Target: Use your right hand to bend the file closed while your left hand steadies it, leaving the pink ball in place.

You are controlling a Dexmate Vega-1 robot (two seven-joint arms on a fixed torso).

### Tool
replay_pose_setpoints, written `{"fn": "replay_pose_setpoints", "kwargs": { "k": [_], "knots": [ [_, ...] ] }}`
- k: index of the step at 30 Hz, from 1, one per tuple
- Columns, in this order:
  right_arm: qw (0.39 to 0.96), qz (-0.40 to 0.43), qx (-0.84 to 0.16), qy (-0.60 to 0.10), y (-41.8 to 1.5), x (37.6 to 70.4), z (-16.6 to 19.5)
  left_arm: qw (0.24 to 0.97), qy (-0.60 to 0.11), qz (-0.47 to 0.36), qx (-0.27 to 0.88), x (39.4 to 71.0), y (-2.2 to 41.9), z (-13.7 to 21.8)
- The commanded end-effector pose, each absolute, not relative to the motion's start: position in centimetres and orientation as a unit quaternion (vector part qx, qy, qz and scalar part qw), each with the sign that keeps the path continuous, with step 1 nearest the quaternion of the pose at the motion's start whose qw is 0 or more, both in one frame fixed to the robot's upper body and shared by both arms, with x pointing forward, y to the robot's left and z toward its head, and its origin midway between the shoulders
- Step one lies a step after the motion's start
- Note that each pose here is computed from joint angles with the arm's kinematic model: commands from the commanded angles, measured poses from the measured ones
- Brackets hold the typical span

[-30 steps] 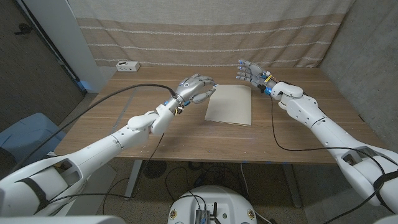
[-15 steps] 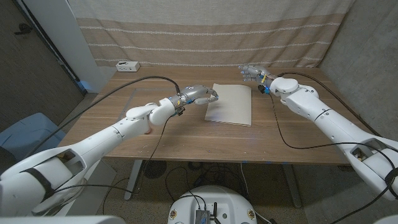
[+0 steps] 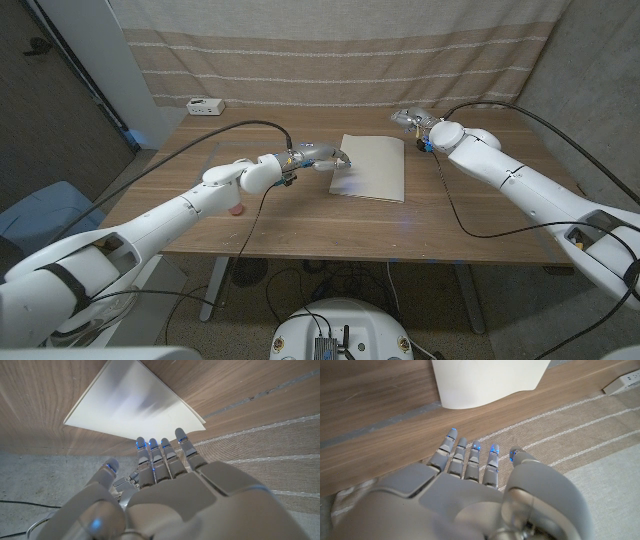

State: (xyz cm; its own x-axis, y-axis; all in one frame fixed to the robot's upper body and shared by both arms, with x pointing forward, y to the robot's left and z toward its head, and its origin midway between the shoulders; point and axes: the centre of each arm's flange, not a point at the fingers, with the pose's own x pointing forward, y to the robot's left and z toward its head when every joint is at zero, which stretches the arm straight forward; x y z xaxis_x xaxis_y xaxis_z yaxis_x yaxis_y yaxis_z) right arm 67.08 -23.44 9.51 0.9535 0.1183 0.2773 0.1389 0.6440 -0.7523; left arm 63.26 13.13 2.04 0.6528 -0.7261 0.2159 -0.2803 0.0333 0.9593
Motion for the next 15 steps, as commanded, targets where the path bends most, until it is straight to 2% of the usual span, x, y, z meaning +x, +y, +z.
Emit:
{"fn": "replay_pose_setpoints", "kwargs": {
  "k": [1, 15],
  "knots": [
    [0.855, -0.069, -0.503, -0.106, -23.88, 66.94, 9.41, 0.597, -0.332, -0.202, 0.701, 63.48, 12.4, 1.81],
    [0.802, -0.101, -0.586, -0.051, -23.11, 67.25, 9.01, 0.598, -0.302, -0.223, 0.708, 63.64, 11.94, 1.2]
  ]
}}
